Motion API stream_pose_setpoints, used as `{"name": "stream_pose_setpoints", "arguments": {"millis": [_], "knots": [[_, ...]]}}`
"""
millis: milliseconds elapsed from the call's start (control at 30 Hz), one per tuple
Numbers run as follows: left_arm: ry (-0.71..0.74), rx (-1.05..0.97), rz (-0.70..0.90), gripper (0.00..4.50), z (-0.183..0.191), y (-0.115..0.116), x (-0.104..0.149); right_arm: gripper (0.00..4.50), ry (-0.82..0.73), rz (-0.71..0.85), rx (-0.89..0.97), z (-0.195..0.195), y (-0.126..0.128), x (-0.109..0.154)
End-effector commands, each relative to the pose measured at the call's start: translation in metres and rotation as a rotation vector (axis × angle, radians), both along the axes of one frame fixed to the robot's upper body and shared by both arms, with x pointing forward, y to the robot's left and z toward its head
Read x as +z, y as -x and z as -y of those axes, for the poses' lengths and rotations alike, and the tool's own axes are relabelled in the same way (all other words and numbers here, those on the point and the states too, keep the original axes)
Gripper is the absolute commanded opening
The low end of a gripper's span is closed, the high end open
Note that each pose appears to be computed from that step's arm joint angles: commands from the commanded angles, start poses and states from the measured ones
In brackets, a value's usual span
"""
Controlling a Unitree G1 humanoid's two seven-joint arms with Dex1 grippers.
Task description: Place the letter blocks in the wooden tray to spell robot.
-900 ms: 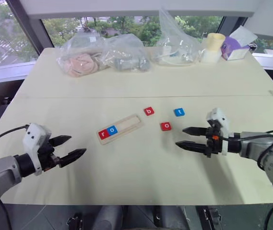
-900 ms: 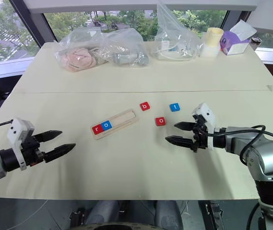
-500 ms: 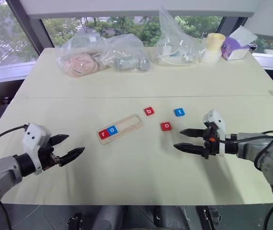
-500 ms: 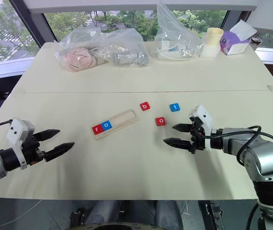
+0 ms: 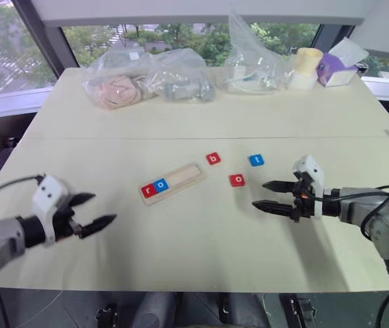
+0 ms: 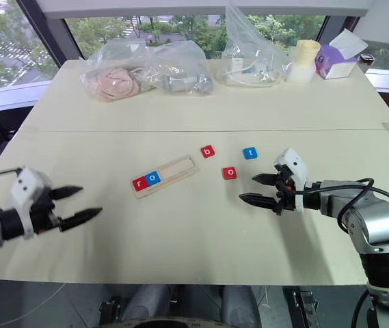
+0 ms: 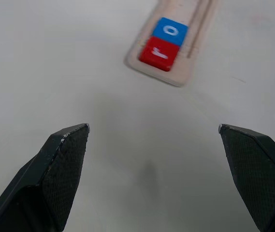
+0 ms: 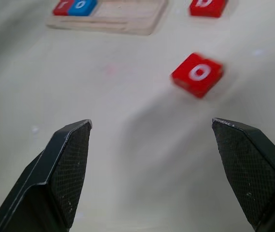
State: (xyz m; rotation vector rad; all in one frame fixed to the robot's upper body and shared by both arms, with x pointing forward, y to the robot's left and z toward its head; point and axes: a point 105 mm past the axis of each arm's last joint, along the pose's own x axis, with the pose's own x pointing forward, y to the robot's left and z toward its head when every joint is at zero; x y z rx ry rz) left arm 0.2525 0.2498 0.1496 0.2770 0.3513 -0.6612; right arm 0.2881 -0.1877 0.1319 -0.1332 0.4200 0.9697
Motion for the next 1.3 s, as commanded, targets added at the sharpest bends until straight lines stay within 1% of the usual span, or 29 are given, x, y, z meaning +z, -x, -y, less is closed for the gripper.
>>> {"name": "stream_pose_setpoints", "arguments": {"millis": [33,200,300,400,500,600,833,967,1067,1100,1133,1200,1300], "knots": [[-0.016,-0.106,0.011,4.50,0.021,-0.007,-0.002,4.06,-0.003,0.051,0.078,-0.022,0.007,0.012],[-0.023,-0.216,-0.003,4.50,0.046,-0.022,-0.022,4.06,-0.055,0.035,0.185,-0.062,0.034,0.016],[-0.037,-0.261,0.004,4.50,0.056,-0.037,-0.031,4.06,-0.080,0.030,0.206,-0.078,0.047,0.017],[-0.057,-0.298,0.020,4.50,0.062,-0.050,-0.038,4.06,-0.095,0.027,0.197,-0.085,0.053,0.017],[-0.072,-0.321,0.049,4.50,0.068,-0.062,-0.045,4.06,-0.096,0.029,0.151,-0.082,0.052,0.015],[-0.054,-0.344,0.049,4.50,0.077,-0.067,-0.051,4.06,-0.094,0.037,0.109,-0.078,0.049,0.014],[-0.086,-0.385,0.011,4.50,0.087,-0.066,-0.072,4.06,-0.089,0.041,0.080,-0.075,0.048,0.012],[-0.148,-0.374,-0.017,4.50,0.083,-0.064,-0.087,4.06,-0.087,0.051,0.064,-0.073,0.046,0.013],[-0.123,-0.366,-0.029,3.67,0.085,-0.061,-0.090,4.14,-0.086,0.055,0.058,-0.071,0.044,0.013],[-0.120,-0.364,-0.029,3.25,0.085,-0.061,-0.090,4.14,-0.086,0.056,0.057,-0.071,0.044,0.013],[-0.114,-0.359,-0.034,3.13,0.085,-0.061,-0.091,4.14,-0.086,0.056,0.057,-0.071,0.044,0.013],[-0.110,-0.352,-0.037,3.14,0.085,-0.062,-0.090,4.14,-0.084,0.057,0.057,-0.070,0.043,0.014],[-0.086,-0.380,-0.038,3.14,0.084,-0.064,-0.083,4.14,-0.069,0.065,0.043,-0.063,0.041,0.015]]}}
